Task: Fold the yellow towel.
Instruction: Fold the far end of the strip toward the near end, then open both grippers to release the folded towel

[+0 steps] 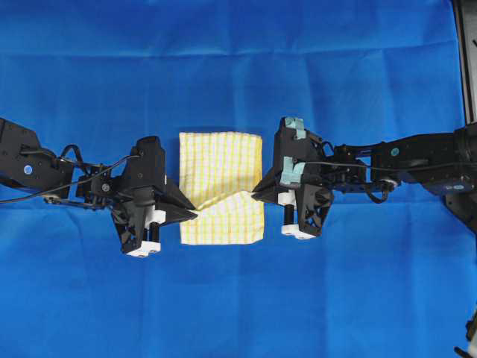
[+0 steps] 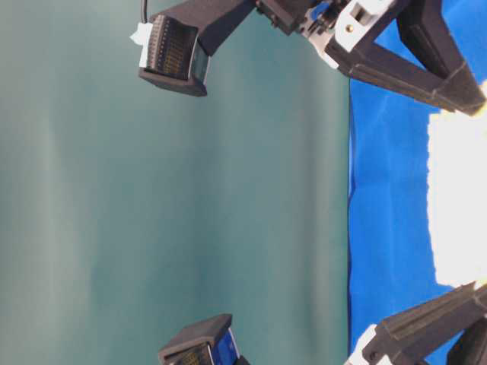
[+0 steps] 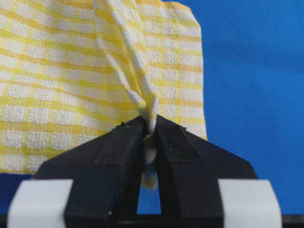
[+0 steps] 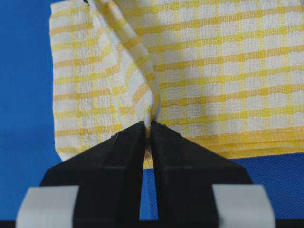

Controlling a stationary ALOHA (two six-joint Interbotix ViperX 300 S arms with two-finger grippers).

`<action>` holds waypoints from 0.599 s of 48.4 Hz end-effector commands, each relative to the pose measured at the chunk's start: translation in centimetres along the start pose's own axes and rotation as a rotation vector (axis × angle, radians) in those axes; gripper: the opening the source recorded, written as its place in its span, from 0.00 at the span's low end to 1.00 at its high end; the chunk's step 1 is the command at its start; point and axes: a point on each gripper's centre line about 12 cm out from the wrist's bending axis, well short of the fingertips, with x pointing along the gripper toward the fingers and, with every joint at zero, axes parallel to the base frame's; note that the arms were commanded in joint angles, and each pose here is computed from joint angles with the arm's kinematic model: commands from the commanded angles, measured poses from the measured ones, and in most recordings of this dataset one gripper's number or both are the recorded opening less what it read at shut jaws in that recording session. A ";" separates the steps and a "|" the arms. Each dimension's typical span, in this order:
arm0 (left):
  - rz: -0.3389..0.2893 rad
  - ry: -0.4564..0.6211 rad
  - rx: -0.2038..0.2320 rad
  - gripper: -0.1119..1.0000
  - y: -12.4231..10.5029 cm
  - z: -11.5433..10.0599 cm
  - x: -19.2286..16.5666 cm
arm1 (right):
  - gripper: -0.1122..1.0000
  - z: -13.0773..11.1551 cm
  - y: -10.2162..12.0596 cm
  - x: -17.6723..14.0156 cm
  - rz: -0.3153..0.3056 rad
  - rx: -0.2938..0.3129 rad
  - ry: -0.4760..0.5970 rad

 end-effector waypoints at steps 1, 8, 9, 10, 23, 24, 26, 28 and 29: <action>-0.014 -0.038 0.004 0.14 -0.5 1.2 -0.1 | 0.14 1.0 0.7 -0.2 0.017 -0.002 -0.026; -0.016 -0.045 0.003 0.21 -0.6 1.5 0.0 | 0.14 1.2 0.9 -0.2 0.021 -0.006 -0.008; -0.016 -0.045 0.003 0.25 -0.6 1.5 0.0 | 0.14 1.2 1.0 -0.2 0.022 -0.005 -0.008; -0.017 -0.045 0.004 0.29 -0.6 1.5 0.0 | 0.16 1.3 1.1 -0.2 0.024 -0.008 -0.007; -0.018 -0.030 0.014 0.73 -0.9 2.3 -1.7 | 0.83 2.8 2.7 -1.5 0.067 -0.035 -0.049; -0.017 -0.027 0.011 0.72 -0.9 2.7 -2.2 | 0.85 3.0 2.9 -1.8 0.072 -0.037 -0.054; -0.019 -0.022 0.013 0.70 -1.1 3.1 -3.0 | 0.85 3.5 3.1 -2.7 0.083 -0.041 -0.065; -0.021 -0.025 0.014 0.68 -1.2 3.7 -3.8 | 0.81 4.0 3.4 -3.6 0.092 -0.048 -0.074; -0.022 -0.026 0.012 0.67 -1.3 3.9 -4.2 | 0.79 4.1 3.4 -4.0 0.096 -0.052 -0.076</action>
